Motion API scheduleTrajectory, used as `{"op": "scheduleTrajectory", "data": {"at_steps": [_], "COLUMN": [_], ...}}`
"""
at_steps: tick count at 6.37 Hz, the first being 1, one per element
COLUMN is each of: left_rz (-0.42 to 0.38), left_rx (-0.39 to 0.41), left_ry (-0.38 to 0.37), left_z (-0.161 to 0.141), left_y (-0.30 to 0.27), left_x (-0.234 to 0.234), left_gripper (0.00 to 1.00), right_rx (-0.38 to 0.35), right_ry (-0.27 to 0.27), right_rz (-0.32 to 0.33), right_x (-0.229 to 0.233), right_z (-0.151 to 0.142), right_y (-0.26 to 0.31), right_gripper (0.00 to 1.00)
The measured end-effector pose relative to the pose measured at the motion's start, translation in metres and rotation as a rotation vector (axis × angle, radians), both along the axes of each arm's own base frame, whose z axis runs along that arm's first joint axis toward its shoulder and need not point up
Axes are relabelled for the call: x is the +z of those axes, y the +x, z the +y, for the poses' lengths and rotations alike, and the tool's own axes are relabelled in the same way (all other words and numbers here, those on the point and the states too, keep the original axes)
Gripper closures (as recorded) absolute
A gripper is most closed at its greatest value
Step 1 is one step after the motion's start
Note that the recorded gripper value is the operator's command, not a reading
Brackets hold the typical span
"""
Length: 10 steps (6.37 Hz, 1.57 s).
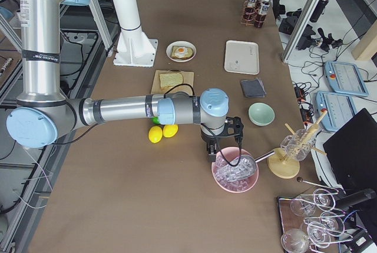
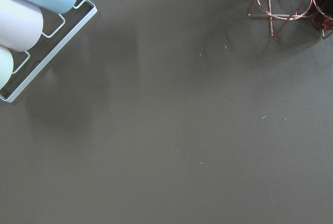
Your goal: Make sandwich and place on tray
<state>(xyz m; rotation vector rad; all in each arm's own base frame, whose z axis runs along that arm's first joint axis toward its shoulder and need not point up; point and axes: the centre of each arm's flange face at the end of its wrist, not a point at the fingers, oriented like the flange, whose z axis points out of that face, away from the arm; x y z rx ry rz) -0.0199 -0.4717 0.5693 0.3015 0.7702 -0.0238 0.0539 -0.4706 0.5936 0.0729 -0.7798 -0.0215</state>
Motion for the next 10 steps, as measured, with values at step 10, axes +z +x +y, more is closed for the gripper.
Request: {"op": "scheduleTrajectory", "data": {"at_steps": [10], "left_rz": [0.013], "left_rx": [-0.003], "left_ry": [0.015], "left_z": [-0.002], "left_y": [0.007], "left_x": [-0.010], "left_gripper": [0.03], "right_rx": [0.005], "right_ry": [0.044], "right_rz": [-0.003], "right_x": [-0.024], "right_z": [-0.010], "right_y": [0.000], "right_gripper": [0.00]}}
